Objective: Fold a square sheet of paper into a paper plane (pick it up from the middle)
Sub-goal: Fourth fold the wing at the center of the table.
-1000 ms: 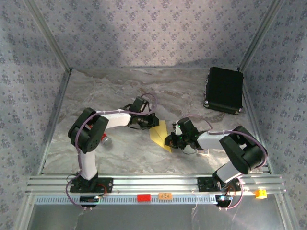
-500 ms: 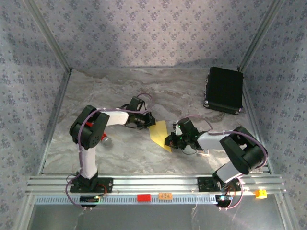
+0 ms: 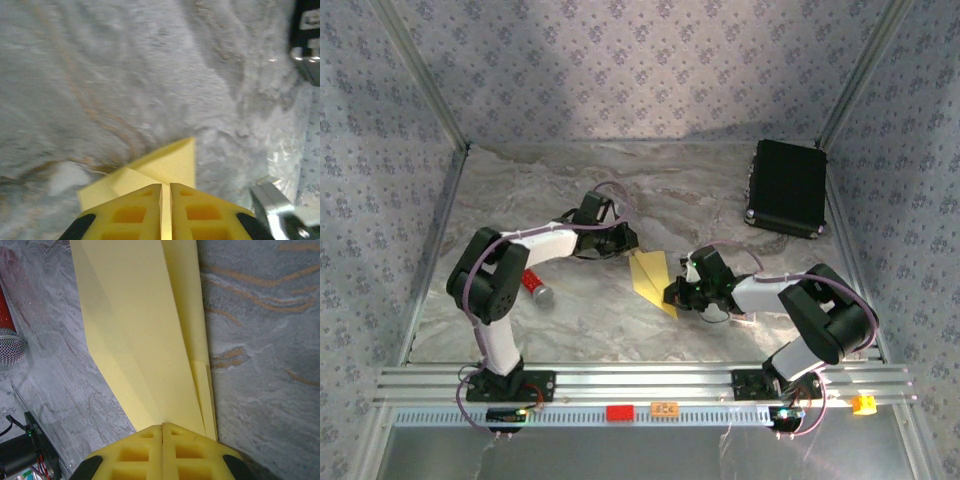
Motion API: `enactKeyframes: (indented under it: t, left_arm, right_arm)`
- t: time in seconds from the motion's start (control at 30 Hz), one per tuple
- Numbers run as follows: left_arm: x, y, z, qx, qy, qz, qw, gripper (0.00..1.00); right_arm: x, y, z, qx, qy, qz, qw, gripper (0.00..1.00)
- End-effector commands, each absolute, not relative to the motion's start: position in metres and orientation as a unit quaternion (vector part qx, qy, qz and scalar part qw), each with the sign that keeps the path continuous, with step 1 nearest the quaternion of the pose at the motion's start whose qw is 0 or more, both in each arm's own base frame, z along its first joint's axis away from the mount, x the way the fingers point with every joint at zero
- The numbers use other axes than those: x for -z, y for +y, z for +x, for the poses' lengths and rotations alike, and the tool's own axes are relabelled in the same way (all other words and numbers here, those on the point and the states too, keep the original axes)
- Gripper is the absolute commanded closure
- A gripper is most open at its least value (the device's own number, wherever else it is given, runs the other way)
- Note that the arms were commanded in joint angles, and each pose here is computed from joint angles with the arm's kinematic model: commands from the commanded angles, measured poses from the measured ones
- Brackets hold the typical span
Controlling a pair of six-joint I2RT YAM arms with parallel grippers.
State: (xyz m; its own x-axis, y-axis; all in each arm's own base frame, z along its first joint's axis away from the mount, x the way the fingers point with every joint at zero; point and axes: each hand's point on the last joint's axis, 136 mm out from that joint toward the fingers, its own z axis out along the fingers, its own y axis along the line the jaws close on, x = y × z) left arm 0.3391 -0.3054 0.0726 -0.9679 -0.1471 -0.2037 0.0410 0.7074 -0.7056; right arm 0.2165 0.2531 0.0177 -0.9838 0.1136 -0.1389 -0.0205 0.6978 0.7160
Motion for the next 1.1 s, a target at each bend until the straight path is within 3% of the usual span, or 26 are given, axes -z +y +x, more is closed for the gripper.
enactKeyframes:
  t: [0.0, 0.3, 0.63, 0.93, 1.07]
  left_arm:
    - [-0.075, -0.318, 0.316, 0.377, 0.919, -0.004, 0.115, 0.88]
    - [-0.041, -0.356, 0.277, 0.381, 0.922, 0.029, 0.061, 0.88]
    - [-0.006, -0.348, 0.267, 0.348, 0.937, 0.015, 0.036, 0.90]
    - [0.001, -0.341, 0.263, 0.342, 0.939, -0.002, 0.030, 0.91]
    - [-0.001, -0.342, 0.265, 0.346, 0.938, -0.003, 0.033, 0.91]
  right_arm:
    - [0.016, 0.225, 0.192, -0.321, 0.944, 0.060, 0.040, 0.97]
    - [0.011, 0.227, 0.193, -0.328, 0.942, 0.059, 0.047, 0.96]
    - [-0.025, 0.239, 0.204, -0.382, 0.918, 0.046, 0.090, 0.92]
    - [-0.036, 0.210, 0.186, -0.364, 0.923, 0.096, 0.086, 0.76]
    - [-0.036, 0.211, 0.174, -0.377, 0.919, 0.095, 0.065, 0.74]
